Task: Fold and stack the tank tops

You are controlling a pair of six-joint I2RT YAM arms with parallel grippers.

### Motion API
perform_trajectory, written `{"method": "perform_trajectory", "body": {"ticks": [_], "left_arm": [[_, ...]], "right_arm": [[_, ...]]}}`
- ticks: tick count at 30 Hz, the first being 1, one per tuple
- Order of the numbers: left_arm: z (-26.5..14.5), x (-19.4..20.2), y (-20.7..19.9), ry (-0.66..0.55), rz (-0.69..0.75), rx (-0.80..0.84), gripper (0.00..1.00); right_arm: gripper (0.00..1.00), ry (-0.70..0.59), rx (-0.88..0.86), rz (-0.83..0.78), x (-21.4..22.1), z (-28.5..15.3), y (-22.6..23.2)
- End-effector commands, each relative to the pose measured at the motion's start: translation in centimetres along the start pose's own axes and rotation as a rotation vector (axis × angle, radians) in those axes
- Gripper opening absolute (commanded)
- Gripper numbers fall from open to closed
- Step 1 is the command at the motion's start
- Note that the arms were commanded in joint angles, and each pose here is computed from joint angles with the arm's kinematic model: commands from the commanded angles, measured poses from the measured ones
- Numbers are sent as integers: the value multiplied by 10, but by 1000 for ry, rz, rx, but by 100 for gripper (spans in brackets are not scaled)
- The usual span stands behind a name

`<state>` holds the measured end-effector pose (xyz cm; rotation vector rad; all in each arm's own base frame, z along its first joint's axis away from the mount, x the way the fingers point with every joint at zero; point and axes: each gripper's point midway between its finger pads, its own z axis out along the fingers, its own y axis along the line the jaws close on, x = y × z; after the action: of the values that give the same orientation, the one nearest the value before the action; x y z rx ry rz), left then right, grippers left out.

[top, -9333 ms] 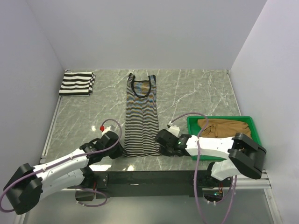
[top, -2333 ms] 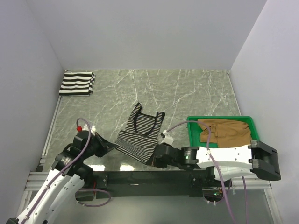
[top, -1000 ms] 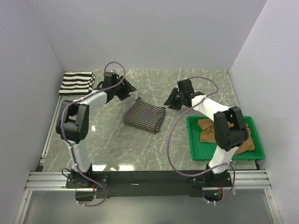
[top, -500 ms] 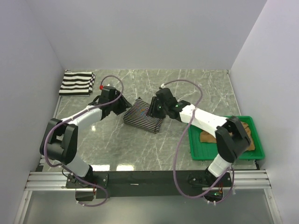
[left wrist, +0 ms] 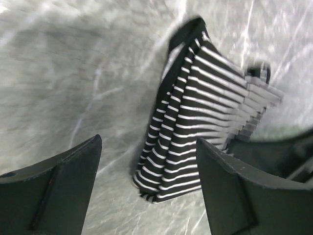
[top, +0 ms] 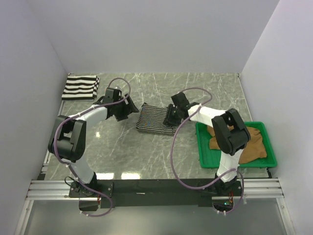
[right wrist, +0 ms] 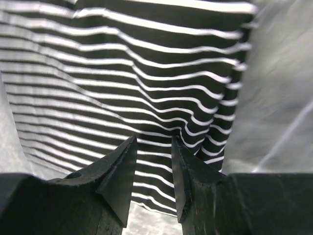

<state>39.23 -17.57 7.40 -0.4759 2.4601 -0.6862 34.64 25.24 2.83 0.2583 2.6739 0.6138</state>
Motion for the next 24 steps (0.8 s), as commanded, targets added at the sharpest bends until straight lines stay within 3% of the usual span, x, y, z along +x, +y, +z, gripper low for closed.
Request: {"method": "perform_trajectory", "body": {"ticks": [1,5,17,24], "left_arm": [[8,13,-16,98,37,133,84],[15,30,-27,178,4,252,87],[42,66,24,206,-130,44,81],[57,78,24,189,-111,-56,77]], "right_arm": [[42,28,56,-59,-13,7,-14],[42,54,35,-71,-25,13,-15],[42,70,6,-59,-43,21,-12],[42,68,-21,-58,-49,20,-4]]}}
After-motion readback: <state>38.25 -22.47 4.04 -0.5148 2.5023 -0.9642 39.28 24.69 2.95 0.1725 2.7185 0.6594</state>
